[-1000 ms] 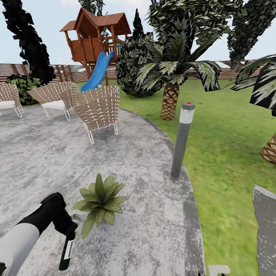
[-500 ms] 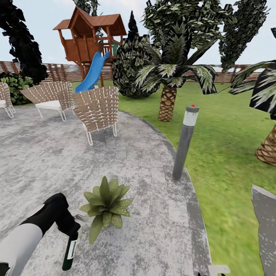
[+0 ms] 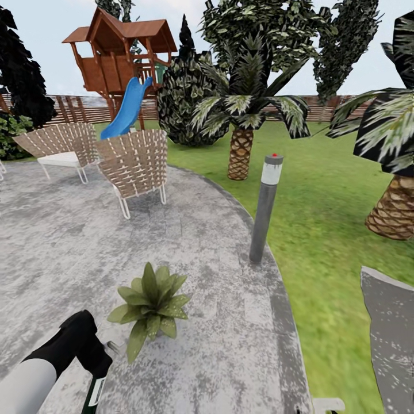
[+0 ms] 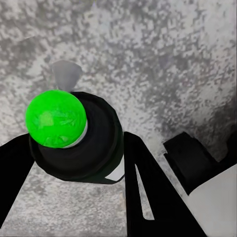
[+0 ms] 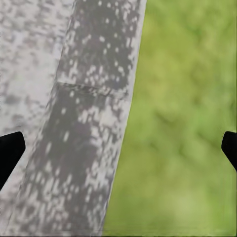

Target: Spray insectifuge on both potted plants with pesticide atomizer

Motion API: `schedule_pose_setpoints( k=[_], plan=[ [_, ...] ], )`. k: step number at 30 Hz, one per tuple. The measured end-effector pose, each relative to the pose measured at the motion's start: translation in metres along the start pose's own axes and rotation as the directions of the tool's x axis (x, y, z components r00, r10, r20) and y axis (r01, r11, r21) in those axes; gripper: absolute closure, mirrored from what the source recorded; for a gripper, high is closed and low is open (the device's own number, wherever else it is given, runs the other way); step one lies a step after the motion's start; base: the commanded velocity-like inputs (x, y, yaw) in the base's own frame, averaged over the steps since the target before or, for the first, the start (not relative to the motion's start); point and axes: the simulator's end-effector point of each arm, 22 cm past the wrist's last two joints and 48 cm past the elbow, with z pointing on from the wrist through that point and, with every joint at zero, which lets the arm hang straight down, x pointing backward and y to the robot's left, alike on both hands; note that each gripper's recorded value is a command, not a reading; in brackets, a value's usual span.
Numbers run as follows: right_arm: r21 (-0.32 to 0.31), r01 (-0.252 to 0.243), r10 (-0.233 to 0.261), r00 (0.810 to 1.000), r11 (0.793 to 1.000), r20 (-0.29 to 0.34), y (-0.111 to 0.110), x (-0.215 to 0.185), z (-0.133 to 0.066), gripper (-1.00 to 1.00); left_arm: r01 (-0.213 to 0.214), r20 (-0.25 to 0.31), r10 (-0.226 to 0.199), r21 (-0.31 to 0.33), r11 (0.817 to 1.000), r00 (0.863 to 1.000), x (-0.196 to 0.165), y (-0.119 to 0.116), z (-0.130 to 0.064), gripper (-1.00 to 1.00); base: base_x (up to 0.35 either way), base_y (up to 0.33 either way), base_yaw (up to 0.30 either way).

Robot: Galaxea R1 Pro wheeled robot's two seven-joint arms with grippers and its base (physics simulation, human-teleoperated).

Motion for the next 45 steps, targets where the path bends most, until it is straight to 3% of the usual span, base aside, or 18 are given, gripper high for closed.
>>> schedule_pose_setpoints(
  k=[7,15,21,29,34,45],
  plan=[
    [0.001,-0.004,0.004,1.000,1.000,-0.001,0.000,0.000,0.000,-1.00,0.001,0.014,0.000,-0.073,0.997,1.000,-0.006,0.013,-0.001,1.00,-0.223,0.208,-0.159],
    [0.004,-0.005,0.005,1.000,1.000,0.002,-0.002,-0.001,0.000,-1.00,0.020,0.051,-0.018,-0.042,0.999,0.999,-0.016,0.003,-0.001,1.00,0.082,0.316,-0.295],
    [0.003,-0.006,0.006,1.000,1.000,0.002,-0.001,-0.001,0.000,-1.00,0.017,0.045,-0.015,-0.039,0.999,0.999,-0.016,0.001,0.002,1.00,0.064,0.286,-0.226],
    [0.005,-0.003,0.003,1.000,1.000,0.002,-0.003,-0.001,0.000,-1.00,0.015,0.035,-0.013,-0.043,0.999,0.999,-0.011,0.002,0.005,1.00,0.001,0.027,-0.010],
    [0.006,-0.005,0.005,1.000,1.000,0.004,-0.003,-0.002,0.000,-1.00,0.040,0.047,-0.036,-0.073,0.997,0.998,-0.010,0.013,0.003,1.00,-0.001,0.000,-0.068],
    [0.005,-0.004,0.004,1.000,1.000,0.004,-0.003,-0.002,0.000,-1.00,0.031,0.071,-0.027,-0.058,0.998,0.997,-0.024,0.000,0.004,1.00,-0.268,0.112,-0.253]
  ],
)
